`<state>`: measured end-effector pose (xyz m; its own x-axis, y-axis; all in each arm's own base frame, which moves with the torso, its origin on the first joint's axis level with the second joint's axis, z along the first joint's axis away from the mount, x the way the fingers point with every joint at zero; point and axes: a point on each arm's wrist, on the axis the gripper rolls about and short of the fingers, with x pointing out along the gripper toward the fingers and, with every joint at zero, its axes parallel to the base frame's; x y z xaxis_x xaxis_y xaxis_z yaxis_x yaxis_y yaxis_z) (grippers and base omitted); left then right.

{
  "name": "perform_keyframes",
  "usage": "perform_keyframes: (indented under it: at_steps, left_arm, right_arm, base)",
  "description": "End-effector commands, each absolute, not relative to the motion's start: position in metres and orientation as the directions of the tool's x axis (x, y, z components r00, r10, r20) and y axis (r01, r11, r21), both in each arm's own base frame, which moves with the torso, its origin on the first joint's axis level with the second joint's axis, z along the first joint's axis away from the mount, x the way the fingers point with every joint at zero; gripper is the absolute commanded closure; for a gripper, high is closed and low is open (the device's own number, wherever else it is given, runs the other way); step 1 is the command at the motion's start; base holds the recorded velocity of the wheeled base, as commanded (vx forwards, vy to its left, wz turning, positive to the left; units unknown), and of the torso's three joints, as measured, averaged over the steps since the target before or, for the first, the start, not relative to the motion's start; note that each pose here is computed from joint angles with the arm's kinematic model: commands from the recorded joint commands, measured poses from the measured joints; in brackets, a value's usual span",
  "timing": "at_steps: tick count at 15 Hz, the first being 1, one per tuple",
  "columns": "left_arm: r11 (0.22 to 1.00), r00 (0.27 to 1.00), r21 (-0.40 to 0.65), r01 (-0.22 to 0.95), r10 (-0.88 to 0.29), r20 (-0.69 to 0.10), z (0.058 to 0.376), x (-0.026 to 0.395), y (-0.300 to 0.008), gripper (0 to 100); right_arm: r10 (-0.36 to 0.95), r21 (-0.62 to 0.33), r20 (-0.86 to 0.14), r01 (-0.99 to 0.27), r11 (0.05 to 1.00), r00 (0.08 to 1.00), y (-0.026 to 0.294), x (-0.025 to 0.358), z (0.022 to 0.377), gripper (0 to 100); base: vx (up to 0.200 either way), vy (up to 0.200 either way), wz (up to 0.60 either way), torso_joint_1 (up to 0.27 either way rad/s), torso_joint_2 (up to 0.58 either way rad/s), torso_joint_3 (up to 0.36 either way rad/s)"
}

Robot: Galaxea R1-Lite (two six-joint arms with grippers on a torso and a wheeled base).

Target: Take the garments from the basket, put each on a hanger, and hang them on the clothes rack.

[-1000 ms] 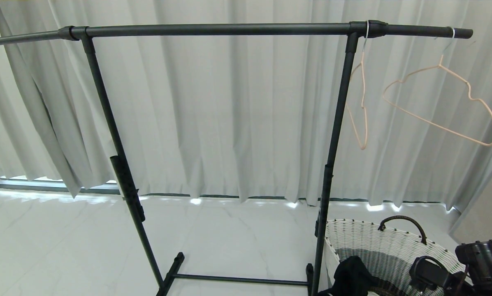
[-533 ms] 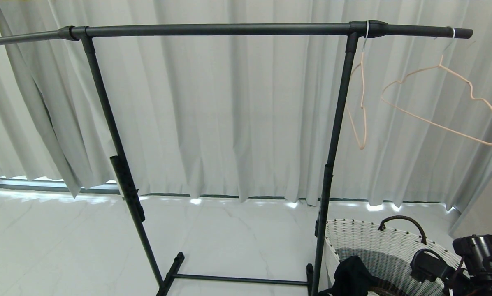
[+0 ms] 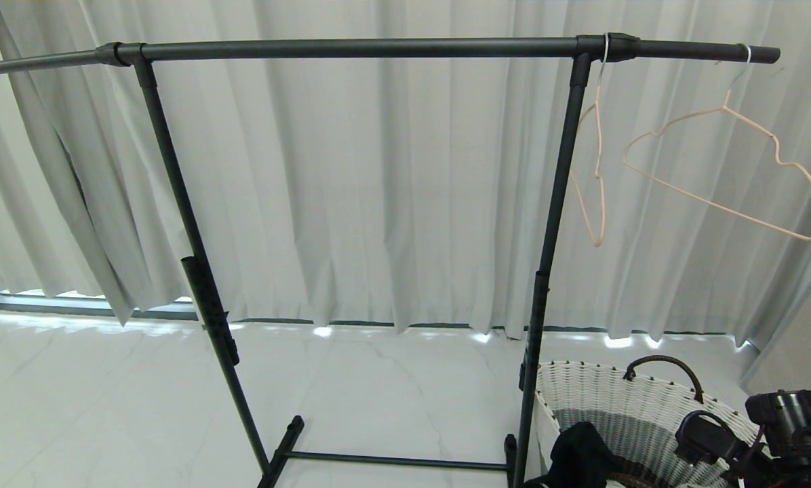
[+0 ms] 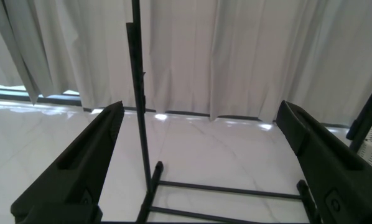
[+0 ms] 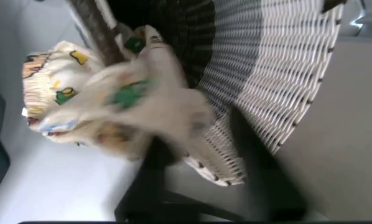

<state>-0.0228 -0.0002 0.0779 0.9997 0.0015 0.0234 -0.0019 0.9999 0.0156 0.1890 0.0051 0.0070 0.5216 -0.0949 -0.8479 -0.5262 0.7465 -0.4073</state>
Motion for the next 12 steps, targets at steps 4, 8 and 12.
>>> perform_keyframes:
  at_steps: [4,8,12]
  left_arm:
    - [1.0,1.0,0.015,-0.002,0.002,0.021,0.078,-0.023,0.0,0]
    - [0.998,1.0,0.065,0.008,-0.009,0.017,0.077,-0.023,0.0,0]
    - [0.994,1.0,0.112,0.012,-0.014,0.017,0.077,-0.023,-0.001,0]
  right_arm:
    - [-0.105,-0.441,-0.809,-0.48,0.758,0.578,0.0,0.154,0.028,100]
    - [-0.098,-0.525,-0.679,-0.388,0.757,0.727,0.001,0.142,0.06,100]
    - [-0.137,-0.58,-0.548,-0.257,0.773,0.825,-0.007,0.166,0.097,100]
  base:
    - [0.0,0.0,0.0,0.0,0.0,0.0]
    - [0.0,0.0,0.0,0.0,0.0,0.0]
    - [0.0,0.0,0.0,0.0,0.0,0.0]
